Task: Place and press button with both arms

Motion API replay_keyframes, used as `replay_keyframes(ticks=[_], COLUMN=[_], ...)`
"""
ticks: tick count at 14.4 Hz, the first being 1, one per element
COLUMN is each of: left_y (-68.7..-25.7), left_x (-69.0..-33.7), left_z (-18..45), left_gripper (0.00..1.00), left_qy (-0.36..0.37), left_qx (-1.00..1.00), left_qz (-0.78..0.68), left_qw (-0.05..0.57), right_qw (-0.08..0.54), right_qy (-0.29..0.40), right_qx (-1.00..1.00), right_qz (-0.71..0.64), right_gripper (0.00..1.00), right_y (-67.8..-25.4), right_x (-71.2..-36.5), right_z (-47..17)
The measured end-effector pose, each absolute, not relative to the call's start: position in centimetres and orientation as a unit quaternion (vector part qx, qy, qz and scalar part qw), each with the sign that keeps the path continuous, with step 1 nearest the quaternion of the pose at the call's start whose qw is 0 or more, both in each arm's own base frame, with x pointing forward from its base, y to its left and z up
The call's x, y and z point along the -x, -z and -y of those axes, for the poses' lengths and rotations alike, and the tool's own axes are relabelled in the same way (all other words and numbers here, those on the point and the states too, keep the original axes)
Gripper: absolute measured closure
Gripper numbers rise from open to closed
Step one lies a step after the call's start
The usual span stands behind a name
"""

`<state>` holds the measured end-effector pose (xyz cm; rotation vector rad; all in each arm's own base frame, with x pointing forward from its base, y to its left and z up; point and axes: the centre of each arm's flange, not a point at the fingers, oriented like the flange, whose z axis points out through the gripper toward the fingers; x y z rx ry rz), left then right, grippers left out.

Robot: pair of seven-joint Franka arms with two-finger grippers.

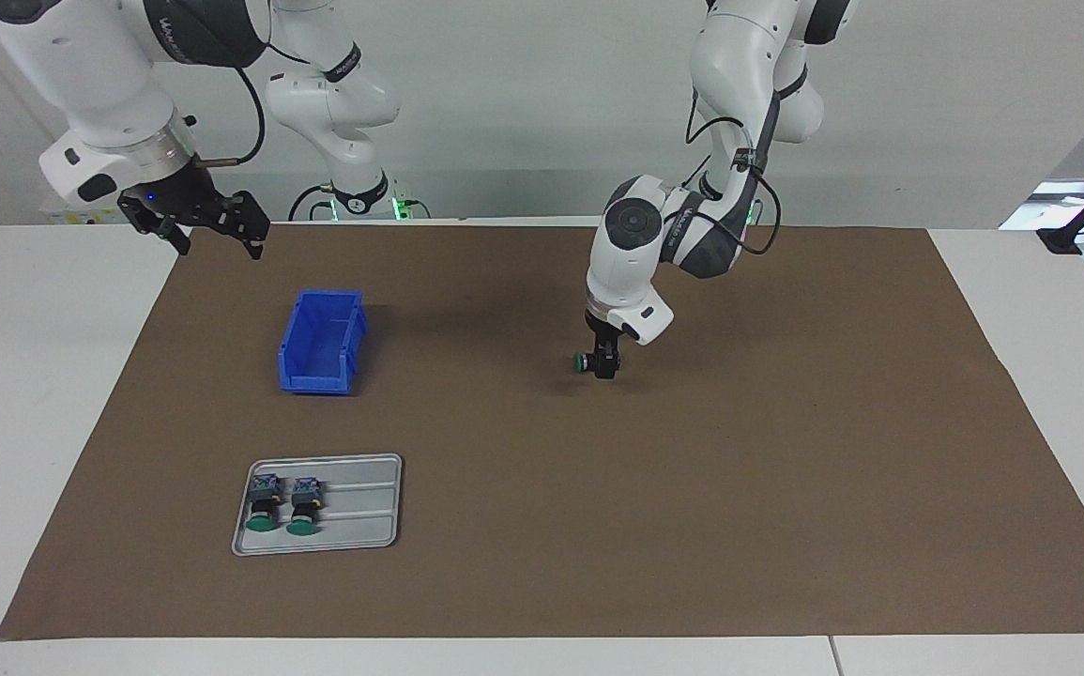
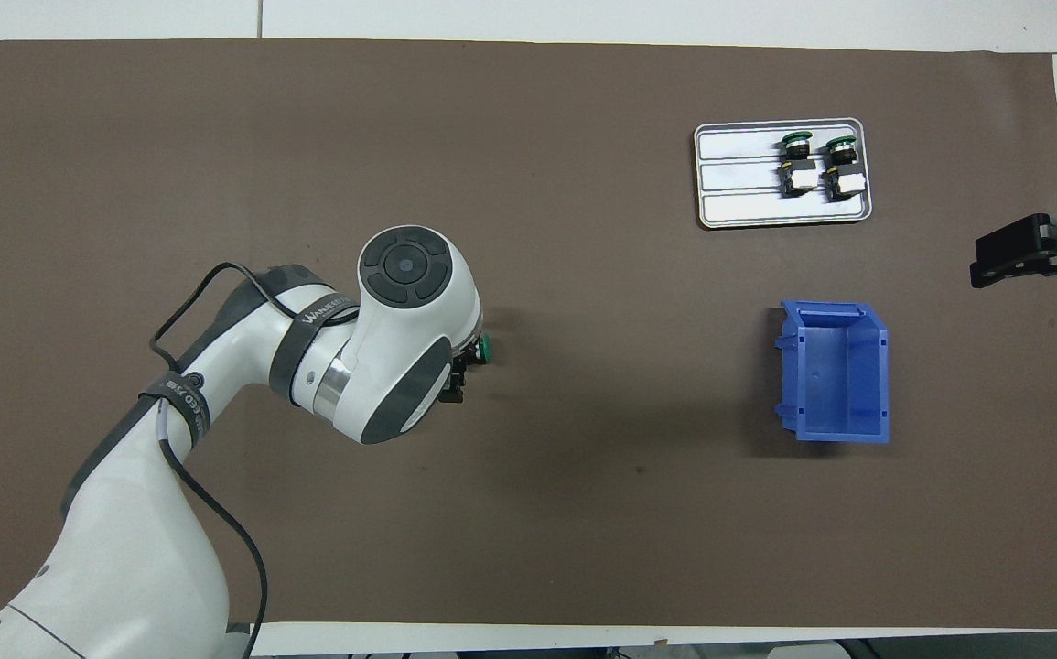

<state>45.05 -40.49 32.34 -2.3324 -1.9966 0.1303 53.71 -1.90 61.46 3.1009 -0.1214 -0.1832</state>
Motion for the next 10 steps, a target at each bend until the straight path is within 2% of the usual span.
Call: replay_keyframes(ticks=[5, 9, 10], left_y=[-31.1, -30.1, -30.0], left_x=[-44.6, -44.5, -44.4], left_z=[40.7, 40.8, 40.9], left_gripper=[0.01, 0.05, 0.1], left_qy=[-0.04, -0.04, -0.041], left_qx=[0.754, 0.753, 0.754], left_qz=[0.655, 0.656, 0.655], left_qw=[0.028, 0.029, 0.03], right_qw=[0.016, 0.016, 0.016], right_qy=[0.059, 0.059, 0.059], right_qx=[-0.997, -0.997, -0.997], right_qz=[0.039, 0.039, 0.039], right_gripper=[0.02, 0.02, 0.02], right_y=[-61.4, -61.4, -61.4], right_x=[-53.7, -53.7, -53.7], right_z=[1.9, 1.9, 1.9])
